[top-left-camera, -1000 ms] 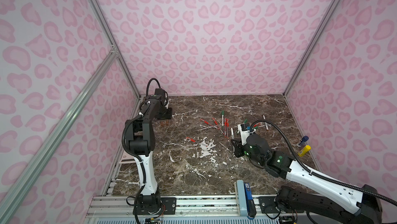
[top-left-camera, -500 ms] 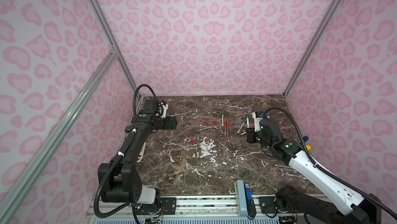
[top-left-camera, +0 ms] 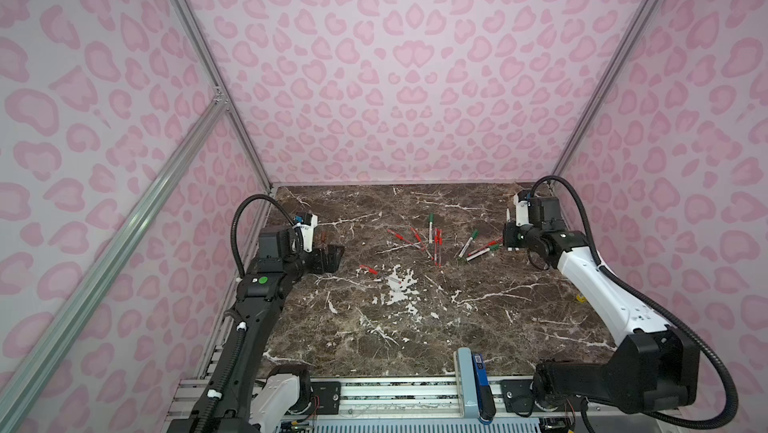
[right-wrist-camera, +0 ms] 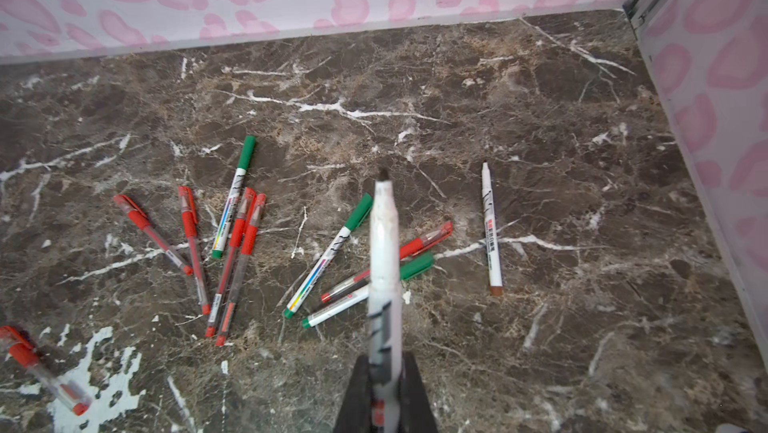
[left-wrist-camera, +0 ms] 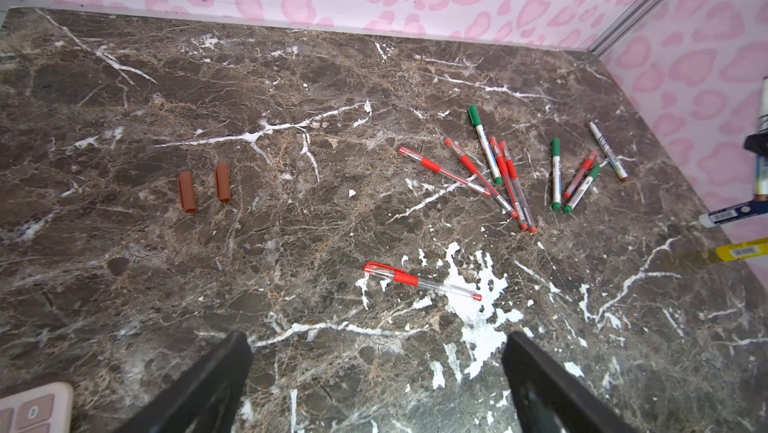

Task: Open the pen caps
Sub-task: 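Lay the uncapped marker beside the first marker and open the right gripper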

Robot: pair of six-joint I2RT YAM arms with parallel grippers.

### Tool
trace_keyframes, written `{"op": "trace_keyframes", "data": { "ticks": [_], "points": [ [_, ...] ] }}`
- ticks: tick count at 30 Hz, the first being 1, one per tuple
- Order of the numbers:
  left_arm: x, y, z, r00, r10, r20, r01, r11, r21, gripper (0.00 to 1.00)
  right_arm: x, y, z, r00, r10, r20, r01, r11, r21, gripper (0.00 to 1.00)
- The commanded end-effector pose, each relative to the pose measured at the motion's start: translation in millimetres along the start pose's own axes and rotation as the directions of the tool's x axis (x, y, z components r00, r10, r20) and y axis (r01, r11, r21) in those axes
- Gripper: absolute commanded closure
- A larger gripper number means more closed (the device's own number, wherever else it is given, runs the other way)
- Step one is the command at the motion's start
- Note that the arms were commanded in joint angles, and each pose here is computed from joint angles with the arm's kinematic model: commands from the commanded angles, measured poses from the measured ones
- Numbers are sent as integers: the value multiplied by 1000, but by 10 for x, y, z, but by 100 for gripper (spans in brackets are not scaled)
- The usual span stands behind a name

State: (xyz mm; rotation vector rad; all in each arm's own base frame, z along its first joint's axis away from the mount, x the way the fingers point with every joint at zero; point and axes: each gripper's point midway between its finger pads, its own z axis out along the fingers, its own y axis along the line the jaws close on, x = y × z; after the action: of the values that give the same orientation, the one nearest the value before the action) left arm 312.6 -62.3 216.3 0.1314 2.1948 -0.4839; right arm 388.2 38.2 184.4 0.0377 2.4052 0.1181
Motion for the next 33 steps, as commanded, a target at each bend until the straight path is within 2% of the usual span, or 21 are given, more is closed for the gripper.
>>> {"op": "trace_keyframes", "data": {
  "ticks": [1,7,17,18,33],
  "points": [
    [-185,-61,-40,996,-29,83,25,998,49,2,-25,-141,144,996,-58,-63,61,998,36,100],
    [-198,-19,-72,995,-27,95,24,999,34,2,-39,-452,565,982,-34,-184,51,995,88,100],
    [-217,-6,-113,993,-17,115,14,999,31,2,-23,-581,1187,968,13,-251,11,995,95,100],
    [-218,-10,-110,994,-18,112,14,999,34,2,-87,-580,1218,968,15,-249,10,995,95,100],
    [-218,78,-84,995,-36,98,35,999,13,2,249,-730,1728,921,30,-388,25,990,137,96]
  ]
}}
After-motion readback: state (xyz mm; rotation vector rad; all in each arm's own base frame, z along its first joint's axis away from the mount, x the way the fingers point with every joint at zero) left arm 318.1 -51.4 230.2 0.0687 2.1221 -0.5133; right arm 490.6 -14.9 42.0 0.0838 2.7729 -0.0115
